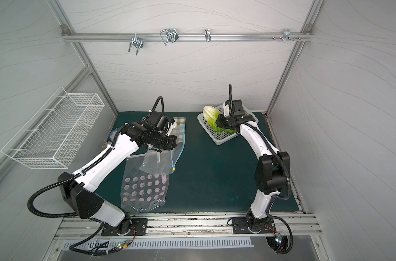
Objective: Put the chinese cabbages into a zipper bag and zip it
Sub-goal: Pick up the Chinese cabbage from the basket, then place the Chinese cabbage in the zipper food storage bag.
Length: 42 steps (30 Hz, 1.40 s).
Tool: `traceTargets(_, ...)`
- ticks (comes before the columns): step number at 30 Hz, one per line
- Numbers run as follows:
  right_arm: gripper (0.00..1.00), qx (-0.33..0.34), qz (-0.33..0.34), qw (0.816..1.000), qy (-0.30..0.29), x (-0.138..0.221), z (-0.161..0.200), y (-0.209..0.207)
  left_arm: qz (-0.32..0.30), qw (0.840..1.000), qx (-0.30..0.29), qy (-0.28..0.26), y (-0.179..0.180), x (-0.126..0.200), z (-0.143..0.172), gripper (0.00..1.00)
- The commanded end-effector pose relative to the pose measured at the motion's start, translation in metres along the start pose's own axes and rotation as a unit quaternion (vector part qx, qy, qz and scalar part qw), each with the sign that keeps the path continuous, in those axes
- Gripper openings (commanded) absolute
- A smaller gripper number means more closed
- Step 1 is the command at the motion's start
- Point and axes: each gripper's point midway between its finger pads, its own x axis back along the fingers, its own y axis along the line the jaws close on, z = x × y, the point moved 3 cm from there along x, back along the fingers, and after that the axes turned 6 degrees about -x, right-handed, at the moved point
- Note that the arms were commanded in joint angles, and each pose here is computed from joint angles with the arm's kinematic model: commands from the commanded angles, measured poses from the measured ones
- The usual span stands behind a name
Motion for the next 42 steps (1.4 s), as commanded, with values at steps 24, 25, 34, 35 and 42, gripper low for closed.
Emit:
traceTargets(24,0.03,-0.068,-0.287,0.925,0.238,0.132,0.191,0.118,0.027,0.997,0.016,-0.064,0.004,-0.009,-0.016,0.00)
traceTargets(25,0.03,-0.071,-0.280,0.926,0.244,0.127,0.196,0.115,0.028,0.997,0.018,-0.065,0.004,-0.009,-0.016,0.00)
traceTargets(34,0.02,-0.069,-0.223,0.934,0.271,0.095,0.219,0.088,0.039,0.997,-0.042,-0.055,-0.030,-0.002,-0.011,0.00)
traceTargets(35,0.02,-0.066,-0.209,0.937,0.272,0.093,0.220,0.084,0.039,0.996,-0.058,-0.049,-0.038,-0.002,-0.009,0.00)
traceTargets(42,0.03,-0.061,-0.180,0.940,0.283,0.087,0.224,0.075,0.055,0.994,-0.098,-0.017,-0.069,-0.018,0.006,0.00)
